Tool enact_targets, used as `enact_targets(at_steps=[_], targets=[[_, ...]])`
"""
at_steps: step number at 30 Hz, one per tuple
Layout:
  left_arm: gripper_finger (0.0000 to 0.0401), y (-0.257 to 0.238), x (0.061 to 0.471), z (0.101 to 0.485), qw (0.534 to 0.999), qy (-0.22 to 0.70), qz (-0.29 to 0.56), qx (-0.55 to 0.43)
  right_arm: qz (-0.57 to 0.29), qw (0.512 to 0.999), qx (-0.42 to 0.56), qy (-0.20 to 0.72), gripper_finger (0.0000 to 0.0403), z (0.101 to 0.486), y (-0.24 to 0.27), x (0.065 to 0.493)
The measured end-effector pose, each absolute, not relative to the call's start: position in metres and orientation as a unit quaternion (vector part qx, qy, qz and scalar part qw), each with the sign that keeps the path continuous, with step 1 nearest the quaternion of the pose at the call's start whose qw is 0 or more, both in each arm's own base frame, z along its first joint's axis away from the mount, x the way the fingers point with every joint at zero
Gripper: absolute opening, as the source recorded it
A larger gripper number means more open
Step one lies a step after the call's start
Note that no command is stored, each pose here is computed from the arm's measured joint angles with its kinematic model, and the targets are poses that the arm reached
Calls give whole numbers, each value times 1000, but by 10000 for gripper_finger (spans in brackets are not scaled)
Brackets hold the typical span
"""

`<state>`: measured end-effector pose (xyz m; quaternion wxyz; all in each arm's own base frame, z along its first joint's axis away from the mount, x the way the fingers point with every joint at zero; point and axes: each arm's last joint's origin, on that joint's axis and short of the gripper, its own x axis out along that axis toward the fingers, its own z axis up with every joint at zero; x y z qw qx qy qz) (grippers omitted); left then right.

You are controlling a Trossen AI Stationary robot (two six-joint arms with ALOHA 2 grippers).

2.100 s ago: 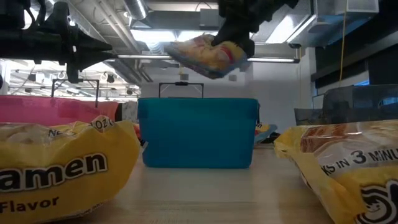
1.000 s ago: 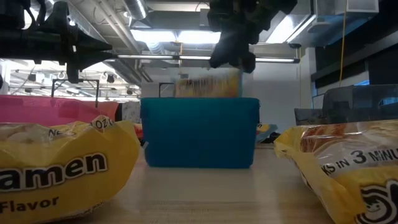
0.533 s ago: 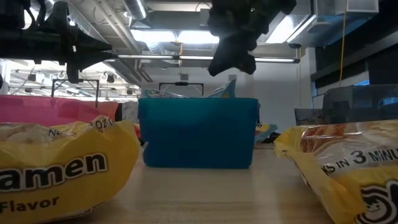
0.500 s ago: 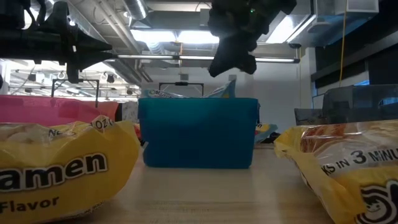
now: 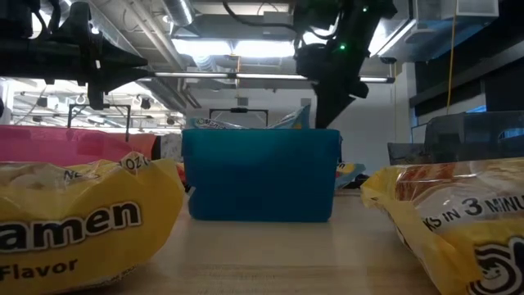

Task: Sort Maruchan noodles
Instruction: Put the blue noodle pack into the blue bin

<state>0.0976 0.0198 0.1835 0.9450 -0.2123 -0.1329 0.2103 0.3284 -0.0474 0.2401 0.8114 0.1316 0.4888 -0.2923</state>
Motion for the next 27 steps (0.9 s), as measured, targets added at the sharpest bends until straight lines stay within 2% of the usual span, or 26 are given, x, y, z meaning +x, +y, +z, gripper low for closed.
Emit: enact_targets(at_steps=[8, 14, 21, 27], targets=[[102, 20, 98, 184, 945, -133, 210, -213, -364, 798, 108, 468, 164, 241, -68, 325], [102, 20, 98, 184, 945, -133, 210, -213, -393, 772, 201, 458, 213, 235, -83, 318], [102, 20, 98, 183, 945, -133, 210, -213, -411, 715, 329, 461, 229, 200, -101, 299], [102, 20, 98, 184, 945, -133, 210, -213, -392, 730, 368, 422, 220, 191, -107, 301]])
